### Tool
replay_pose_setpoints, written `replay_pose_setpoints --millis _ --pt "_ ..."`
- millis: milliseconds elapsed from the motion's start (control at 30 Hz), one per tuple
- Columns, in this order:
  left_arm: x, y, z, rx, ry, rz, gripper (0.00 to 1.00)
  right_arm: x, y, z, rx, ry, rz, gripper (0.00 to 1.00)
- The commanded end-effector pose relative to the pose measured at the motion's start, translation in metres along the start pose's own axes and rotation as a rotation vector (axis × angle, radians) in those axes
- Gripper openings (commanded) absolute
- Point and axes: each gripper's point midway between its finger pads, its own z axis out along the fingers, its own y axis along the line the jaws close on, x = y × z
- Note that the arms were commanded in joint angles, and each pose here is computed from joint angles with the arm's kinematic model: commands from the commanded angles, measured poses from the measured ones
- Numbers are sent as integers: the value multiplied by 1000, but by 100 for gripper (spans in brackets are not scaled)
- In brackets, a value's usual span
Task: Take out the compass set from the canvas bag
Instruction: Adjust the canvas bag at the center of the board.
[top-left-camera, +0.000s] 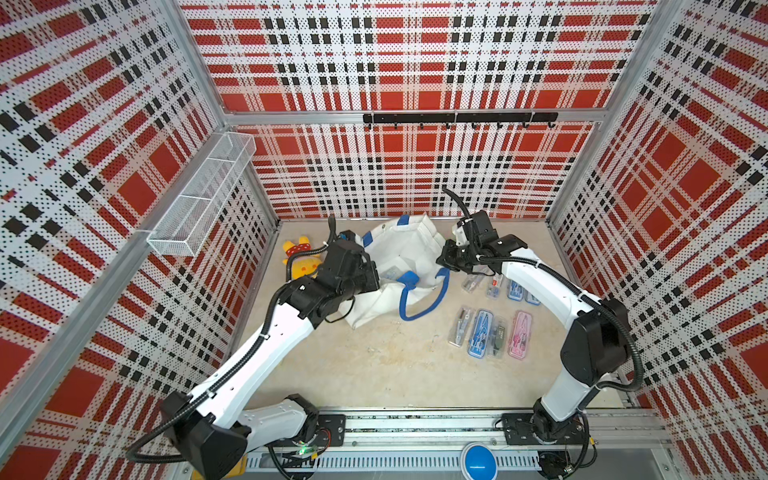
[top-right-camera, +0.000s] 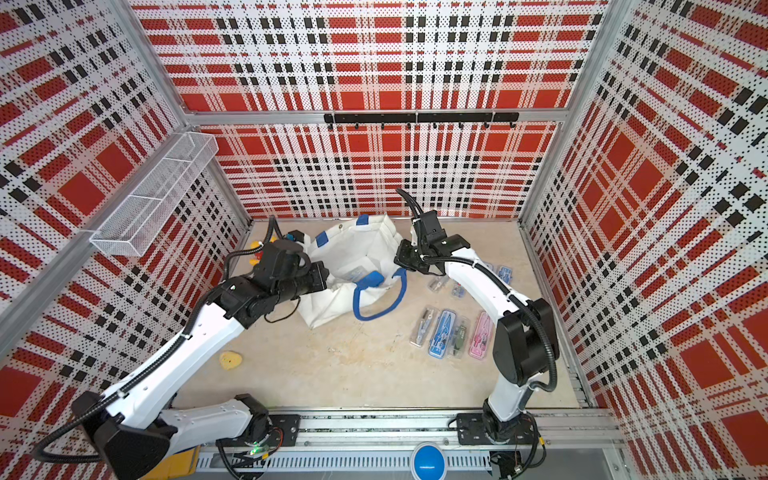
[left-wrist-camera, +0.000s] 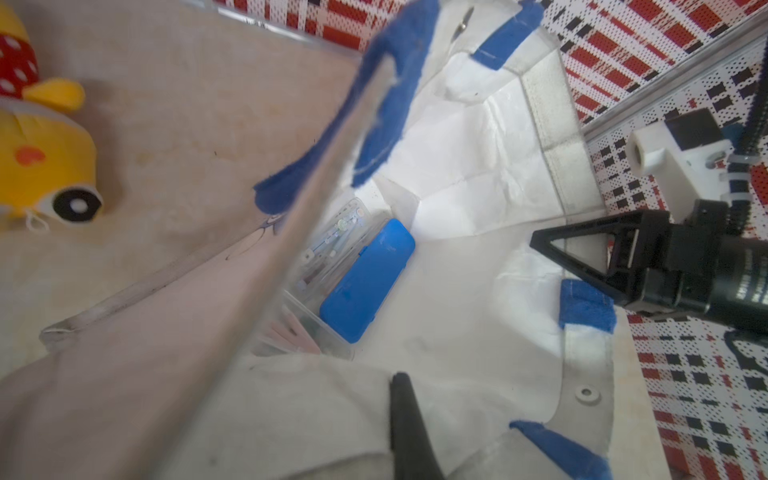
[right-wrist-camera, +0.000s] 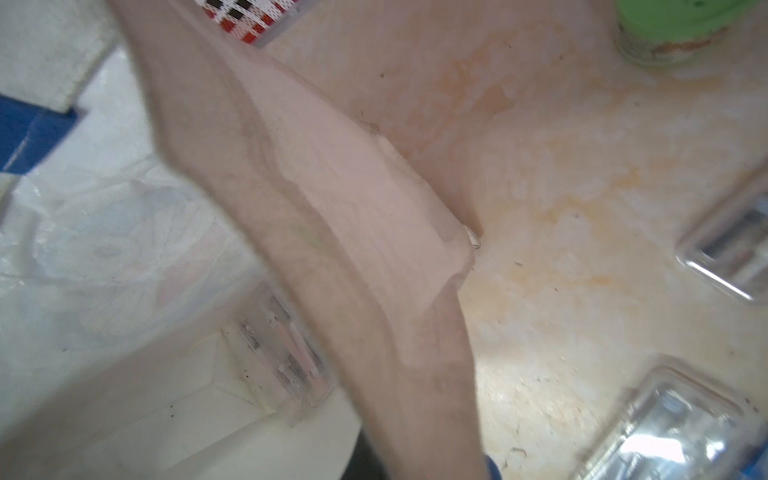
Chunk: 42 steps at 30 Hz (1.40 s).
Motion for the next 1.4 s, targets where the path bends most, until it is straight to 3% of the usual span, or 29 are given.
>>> replay_pose_setpoints --millis 0,233,400,467,567,633,800,933,1000,1067,1100,1200,1267,1367 --pt "-51 -24 -10 94 -199 105 0 -36 41 -2 -146 -145 -54 0" --pt "8 -5 22 108 -129 96 0 -5 -1 33 -83 -91 -35 1" --pt "40 2 26 104 -105 69 0 19 -25 37 -47 -56 -11 12" --pt "49 2 26 101 -97 73 0 25 -31 34 -35 -53 -2 22" --pt "59 -1 24 98 -91 74 0 24 -37 17 7 -79 19 48" --pt "65 -1 23 100 -88 64 0 20 -39 0 51 -100 23 55" --pt "80 -2 20 93 -72 54 0 12 -52 -53 251 -131 15 58" --pt "89 -2 18 91 -61 44 0 12 -33 -83 307 -128 -51 57" --pt "92 -3 18 92 -58 37 0 19 -14 -87 325 -100 -93 64" --pt "93 -2 18 93 -55 28 0 29 -4 -81 354 -41 -74 62" --pt "95 -2 18 96 -51 26 0 33 -5 -81 409 -12 -46 59" --pt "96 -3 17 101 -46 20 0 42 -18 -88 585 29 25 64" --pt "96 -5 17 105 -44 22 0 44 -19 -90 607 47 32 72" --pt "96 -7 16 108 -42 22 0 40 -18 -89 588 29 -8 75"
